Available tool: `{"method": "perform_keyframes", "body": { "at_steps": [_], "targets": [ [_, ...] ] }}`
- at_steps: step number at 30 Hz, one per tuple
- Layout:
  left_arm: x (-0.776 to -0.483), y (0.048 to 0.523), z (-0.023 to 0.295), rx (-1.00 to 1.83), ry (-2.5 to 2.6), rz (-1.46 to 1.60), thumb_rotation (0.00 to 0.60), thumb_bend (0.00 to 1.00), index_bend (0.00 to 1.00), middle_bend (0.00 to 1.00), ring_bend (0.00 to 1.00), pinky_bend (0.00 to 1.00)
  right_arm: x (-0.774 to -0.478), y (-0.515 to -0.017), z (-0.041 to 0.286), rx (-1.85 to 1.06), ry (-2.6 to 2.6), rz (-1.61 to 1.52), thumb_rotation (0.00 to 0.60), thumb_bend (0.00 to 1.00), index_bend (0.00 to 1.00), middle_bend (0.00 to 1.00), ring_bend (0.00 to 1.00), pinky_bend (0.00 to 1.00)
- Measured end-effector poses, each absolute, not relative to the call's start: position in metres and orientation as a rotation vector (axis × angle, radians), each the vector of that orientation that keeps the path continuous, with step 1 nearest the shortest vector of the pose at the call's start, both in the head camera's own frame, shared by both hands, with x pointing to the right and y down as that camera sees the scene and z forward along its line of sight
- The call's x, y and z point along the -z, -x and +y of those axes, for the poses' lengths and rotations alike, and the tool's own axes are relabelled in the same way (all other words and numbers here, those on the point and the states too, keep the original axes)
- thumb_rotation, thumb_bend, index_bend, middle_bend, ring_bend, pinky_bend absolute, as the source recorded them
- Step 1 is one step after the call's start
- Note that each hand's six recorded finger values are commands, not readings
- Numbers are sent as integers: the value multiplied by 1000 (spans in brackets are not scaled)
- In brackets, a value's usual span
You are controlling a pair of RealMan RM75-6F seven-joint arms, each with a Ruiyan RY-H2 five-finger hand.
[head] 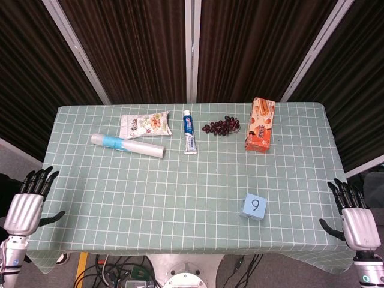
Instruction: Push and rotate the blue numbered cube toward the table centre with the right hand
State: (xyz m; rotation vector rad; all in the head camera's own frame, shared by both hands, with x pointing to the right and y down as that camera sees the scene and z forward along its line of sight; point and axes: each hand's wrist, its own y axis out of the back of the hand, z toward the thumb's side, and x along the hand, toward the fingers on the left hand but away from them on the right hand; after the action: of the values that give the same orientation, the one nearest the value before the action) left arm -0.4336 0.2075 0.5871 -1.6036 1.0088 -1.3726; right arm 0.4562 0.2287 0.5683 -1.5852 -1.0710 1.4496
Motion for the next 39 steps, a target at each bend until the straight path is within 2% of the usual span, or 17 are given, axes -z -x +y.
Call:
{"method": "perform_keyframes", "body": {
  "at_steps": [4,7,9,10,11,12,13,14,15,17,19,20,24,26,34,39],
  "targets": [
    [-587,434,208,1374,1603,1007,600,0,74,0,0,4,-568,-457,228,-1450,1584,-1068,590,177,0,0,0,0],
    [-587,434,208,1375,1605,1008,600,0,75,0,0,4,-567,-456,228,-1449,1585,-1061,594,285,0,0,0,0],
    [-587,433,207,1373,1605,1006,600,0,74,0,0,4,-566,-456,227,-1448,1583,-1054,597,443,0,0,0,0],
    [-587,433,206,1371,1604,1006,600,0,74,0,0,4,-566,-455,226,-1445,1584,-1048,600,650,0,0,0,0],
    [-587,433,205,1368,1604,1006,600,0,74,0,0,4,-565,-454,225,-1443,1586,-1042,600,800,0,0,0,0],
    [-587,432,204,1365,1604,1007,600,0,74,0,0,4,-565,-453,225,-1439,1591,-1035,600,916,0,0,0,0],
    [-587,432,204,1364,1606,1006,600,0,74,0,0,4,-566,-451,224,-1438,1600,-1025,600,991,0,0,0,0],
    [-587,431,205,1364,1608,1005,600,0,74,0,0,4,-566,-450,225,-1440,1607,-1017,600,1000,0,22,11,15],
    [-587,431,206,1364,1611,1002,600,0,74,0,0,4,-567,-450,225,-1444,1612,-1010,600,1000,0,81,68,85],
    [-587,430,207,1364,1612,1001,600,0,74,0,0,4,-566,-448,224,-1453,1610,-994,600,1000,0,360,363,402],
    [-588,430,209,1366,1610,1000,600,0,75,0,0,4,-567,-446,225,-1465,1613,-964,600,1000,0,620,628,662],
    [-589,431,209,1369,1610,1001,600,0,75,0,0,4,-567,-446,225,-1471,1616,-947,600,1000,0,675,671,703],
    [-593,427,210,1368,1621,994,600,0,74,0,0,4,-569,-444,227,-1489,1591,-829,600,1000,0,833,769,753],
    [-594,425,209,1362,1623,987,600,0,74,0,0,4,-571,-442,229,-1504,1584,-736,600,1000,0,861,791,760],
    [-595,423,208,1361,1627,980,600,0,74,0,0,4,-580,-432,233,-1564,1630,-398,600,1000,7,878,799,760],
    [-595,424,209,1368,1625,982,600,0,74,0,0,4,-586,-417,233,-1583,1679,-201,600,1000,124,881,799,760]
  ]
}}
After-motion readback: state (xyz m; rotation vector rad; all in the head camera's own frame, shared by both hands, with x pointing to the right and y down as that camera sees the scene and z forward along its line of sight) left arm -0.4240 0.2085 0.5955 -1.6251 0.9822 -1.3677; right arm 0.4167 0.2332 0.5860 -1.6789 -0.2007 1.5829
